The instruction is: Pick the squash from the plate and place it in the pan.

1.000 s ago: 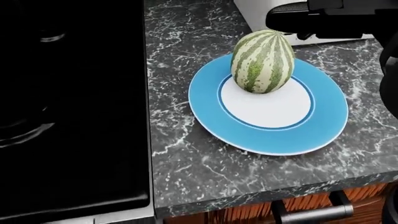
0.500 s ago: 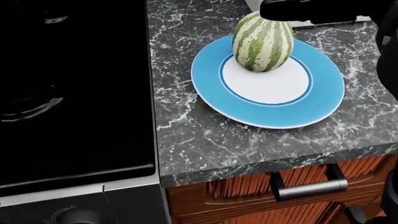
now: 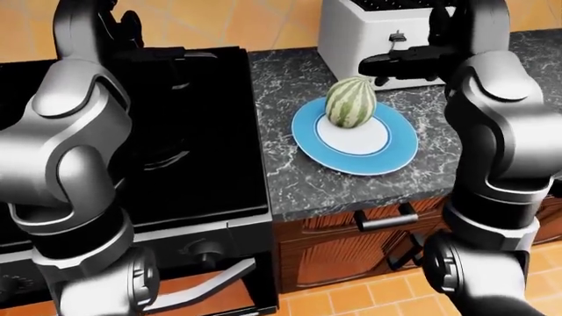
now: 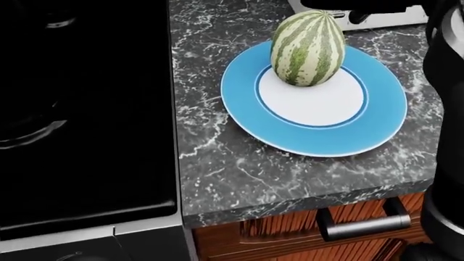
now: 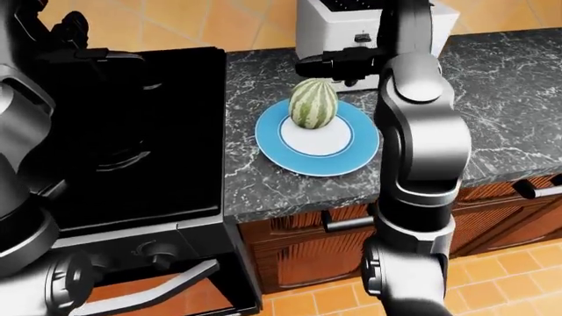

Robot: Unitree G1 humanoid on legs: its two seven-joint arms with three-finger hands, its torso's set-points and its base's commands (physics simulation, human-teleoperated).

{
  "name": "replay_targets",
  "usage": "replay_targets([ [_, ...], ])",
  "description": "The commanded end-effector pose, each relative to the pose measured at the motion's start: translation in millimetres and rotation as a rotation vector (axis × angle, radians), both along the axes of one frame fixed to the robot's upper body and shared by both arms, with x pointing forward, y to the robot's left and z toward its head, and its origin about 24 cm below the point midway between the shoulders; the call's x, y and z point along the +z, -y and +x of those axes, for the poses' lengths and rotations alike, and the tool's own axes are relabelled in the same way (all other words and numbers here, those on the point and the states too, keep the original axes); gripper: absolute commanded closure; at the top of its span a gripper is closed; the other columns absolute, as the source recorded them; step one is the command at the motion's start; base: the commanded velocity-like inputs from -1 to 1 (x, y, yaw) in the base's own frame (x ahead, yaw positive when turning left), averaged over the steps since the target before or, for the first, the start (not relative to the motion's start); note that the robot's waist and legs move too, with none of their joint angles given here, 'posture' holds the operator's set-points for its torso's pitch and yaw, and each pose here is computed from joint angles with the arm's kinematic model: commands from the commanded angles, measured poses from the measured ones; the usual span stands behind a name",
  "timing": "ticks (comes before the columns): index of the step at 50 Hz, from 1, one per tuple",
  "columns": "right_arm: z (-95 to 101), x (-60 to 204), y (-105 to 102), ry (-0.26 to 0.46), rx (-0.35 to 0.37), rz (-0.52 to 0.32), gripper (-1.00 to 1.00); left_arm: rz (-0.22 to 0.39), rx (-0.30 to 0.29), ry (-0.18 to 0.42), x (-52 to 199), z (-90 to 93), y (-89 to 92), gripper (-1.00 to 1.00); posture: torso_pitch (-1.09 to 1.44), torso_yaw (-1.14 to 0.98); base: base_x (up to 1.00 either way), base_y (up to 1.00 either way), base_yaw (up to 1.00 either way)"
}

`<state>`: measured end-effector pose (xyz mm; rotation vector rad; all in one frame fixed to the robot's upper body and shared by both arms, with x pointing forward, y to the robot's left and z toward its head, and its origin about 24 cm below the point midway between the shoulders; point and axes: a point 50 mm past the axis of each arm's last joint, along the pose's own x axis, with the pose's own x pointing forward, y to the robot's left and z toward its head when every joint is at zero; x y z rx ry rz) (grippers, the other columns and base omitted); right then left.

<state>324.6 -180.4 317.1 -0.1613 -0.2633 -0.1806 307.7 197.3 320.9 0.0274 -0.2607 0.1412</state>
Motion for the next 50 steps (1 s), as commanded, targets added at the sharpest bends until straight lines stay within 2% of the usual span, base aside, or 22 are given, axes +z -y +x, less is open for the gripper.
replay_targets([
  [1,-7.6,16,1,0.108,-0.023,0.000,-1.00,0.003,0.004,0.090,17,-8.1,-0.5,-1.00,0.00,0.00,0.00,0.00,0.00],
  [11,-3.5,-4,4,0.118,-0.091,0.018,-1.00,0.001,0.006,0.091,17,-8.2,-1.3,-1.00,0.00,0.00,0.00,0.00,0.00],
  [24,-2.3,-31,8,0.098,-0.124,0.037,-1.00,0.001,0.008,0.089,16,-7.6,-2.5,-1.00,0.00,0.00,0.00,0.00,0.00],
  [26,2.3,-46,8,0.072,-0.141,0.055,-1.00,0.002,0.005,0.081,13,-6.0,-1.9,-1.00,0.00,0.00,0.00,0.00,0.00],
  [50,16.6,-73,8,0.010,-0.139,0.060,-1.00,0.000,0.006,0.084,14,-6.1,-2.4,-1.00,0.00,0.00,0.00,0.00,0.00],
])
